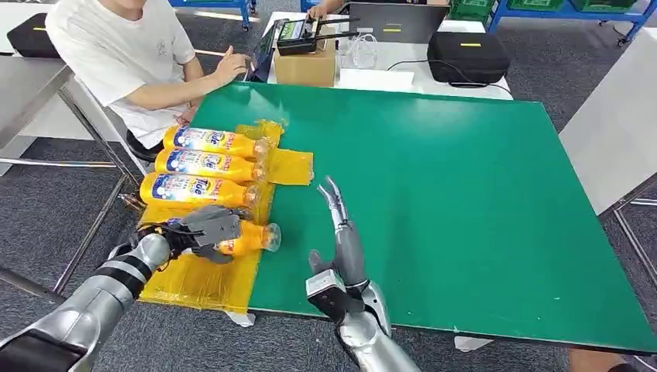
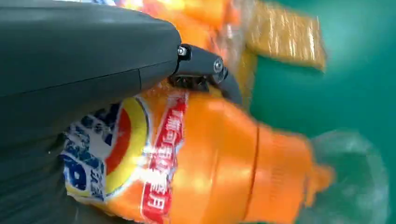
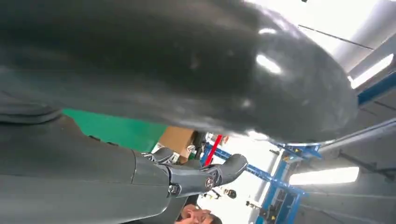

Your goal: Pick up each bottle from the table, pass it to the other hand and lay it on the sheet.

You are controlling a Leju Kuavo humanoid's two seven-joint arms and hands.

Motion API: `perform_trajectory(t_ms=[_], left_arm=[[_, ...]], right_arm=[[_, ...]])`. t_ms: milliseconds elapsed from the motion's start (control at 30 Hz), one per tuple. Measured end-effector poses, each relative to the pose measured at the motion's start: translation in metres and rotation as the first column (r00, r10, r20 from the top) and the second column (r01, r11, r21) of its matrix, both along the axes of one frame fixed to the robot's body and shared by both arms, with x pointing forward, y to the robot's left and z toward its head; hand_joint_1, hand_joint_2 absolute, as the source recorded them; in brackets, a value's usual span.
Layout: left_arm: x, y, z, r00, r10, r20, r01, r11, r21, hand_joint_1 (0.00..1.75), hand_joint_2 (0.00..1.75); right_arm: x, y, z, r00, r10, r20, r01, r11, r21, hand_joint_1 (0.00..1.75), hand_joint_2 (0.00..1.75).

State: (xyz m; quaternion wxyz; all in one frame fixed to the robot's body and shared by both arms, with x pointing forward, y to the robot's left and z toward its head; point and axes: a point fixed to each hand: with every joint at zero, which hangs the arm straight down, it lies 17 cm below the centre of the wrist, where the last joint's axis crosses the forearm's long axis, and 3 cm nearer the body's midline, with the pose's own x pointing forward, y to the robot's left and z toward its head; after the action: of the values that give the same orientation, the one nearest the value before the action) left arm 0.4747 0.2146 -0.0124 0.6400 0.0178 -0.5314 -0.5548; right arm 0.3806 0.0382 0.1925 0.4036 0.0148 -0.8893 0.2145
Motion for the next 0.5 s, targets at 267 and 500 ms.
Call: perform_trajectory(t_ms=[267,500], left_arm=[[-0.016,-0.003,-0.016,0.996,-0.037,-0.084,0.035,0.999,-0.027,0.0,1.75],[-0.015,-0.016,-0.007,0.998,0.025,-0.063,-0.035,0.986,-0.162,0.0,1.75]], right_arm=[[0.005,0.003,-0.003,1.0,0.007,-0.009,-0.007,1.0,-0.013,0.0,0.0],[0.005,0.004,-0.013,1.0,0.006,-0.019,-0.007,0.999,-0.039,0.0,0.0]])
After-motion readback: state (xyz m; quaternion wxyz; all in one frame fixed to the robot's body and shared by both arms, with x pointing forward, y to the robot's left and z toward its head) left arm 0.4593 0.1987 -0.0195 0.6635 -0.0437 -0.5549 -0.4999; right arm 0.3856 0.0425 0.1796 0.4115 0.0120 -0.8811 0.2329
